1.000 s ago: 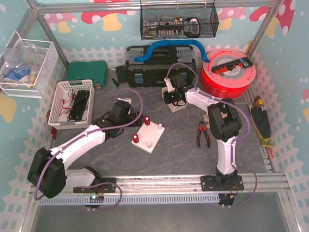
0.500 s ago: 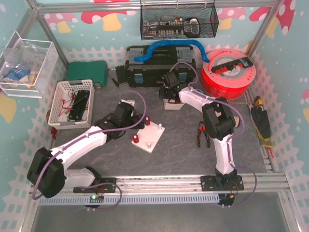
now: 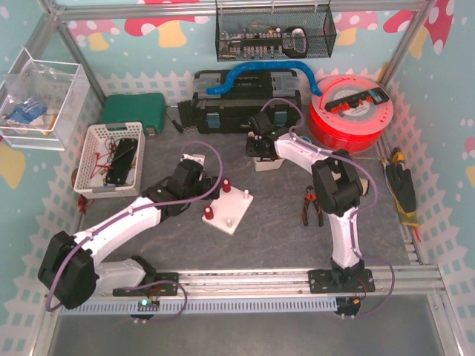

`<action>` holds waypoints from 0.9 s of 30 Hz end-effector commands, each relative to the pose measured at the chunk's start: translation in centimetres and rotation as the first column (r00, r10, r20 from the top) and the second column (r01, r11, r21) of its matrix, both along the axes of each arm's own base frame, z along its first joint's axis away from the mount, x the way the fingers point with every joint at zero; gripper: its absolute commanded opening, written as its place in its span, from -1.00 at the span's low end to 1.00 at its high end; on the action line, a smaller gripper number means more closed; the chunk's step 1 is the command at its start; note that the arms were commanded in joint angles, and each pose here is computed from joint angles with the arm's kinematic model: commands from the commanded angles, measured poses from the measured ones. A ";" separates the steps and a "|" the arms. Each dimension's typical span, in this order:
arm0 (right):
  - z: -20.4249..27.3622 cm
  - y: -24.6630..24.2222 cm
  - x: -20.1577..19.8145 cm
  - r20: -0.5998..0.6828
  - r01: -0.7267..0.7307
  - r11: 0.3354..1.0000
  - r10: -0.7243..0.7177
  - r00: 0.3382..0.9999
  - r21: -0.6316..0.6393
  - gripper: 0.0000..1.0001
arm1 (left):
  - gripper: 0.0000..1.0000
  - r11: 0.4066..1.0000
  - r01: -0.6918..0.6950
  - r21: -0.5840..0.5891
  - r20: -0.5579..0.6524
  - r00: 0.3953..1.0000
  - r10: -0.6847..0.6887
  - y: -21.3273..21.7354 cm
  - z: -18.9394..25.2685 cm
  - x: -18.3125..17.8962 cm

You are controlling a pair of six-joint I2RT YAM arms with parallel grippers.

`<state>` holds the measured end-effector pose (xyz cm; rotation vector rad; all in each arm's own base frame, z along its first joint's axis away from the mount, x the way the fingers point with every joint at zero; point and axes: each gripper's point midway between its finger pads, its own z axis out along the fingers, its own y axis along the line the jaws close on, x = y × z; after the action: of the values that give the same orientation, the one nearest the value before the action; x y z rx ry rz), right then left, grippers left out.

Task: Install the large spring

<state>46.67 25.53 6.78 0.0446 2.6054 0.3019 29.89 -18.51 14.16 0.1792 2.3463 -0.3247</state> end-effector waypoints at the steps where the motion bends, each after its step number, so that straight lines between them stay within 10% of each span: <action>1: 2.2 -2.3 0.2 0.047 0.021 0.997 -0.018 0.999 -0.081 -0.22 | 0.99 1.000 0.001 0.009 0.039 0.999 -0.002 0.3 0.6 0.1; 17: 6.1 -0.1 1.5 0.084 -0.051 0.997 0.046 0.995 0.050 -0.23 | 0.99 1.000 -0.001 0.025 0.067 0.998 -0.001 0.5 0.9 0.1; 27: 4.3 -6.0 2.3 0.127 0.086 0.961 -0.054 0.991 -0.262 -0.25 | 0.99 1.000 -0.001 0.017 0.071 0.997 0.000 0.3 1.1 0.3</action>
<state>48.77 22.62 10.81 0.0166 2.5192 0.1542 29.98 -18.22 14.59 0.1901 2.3121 -0.2988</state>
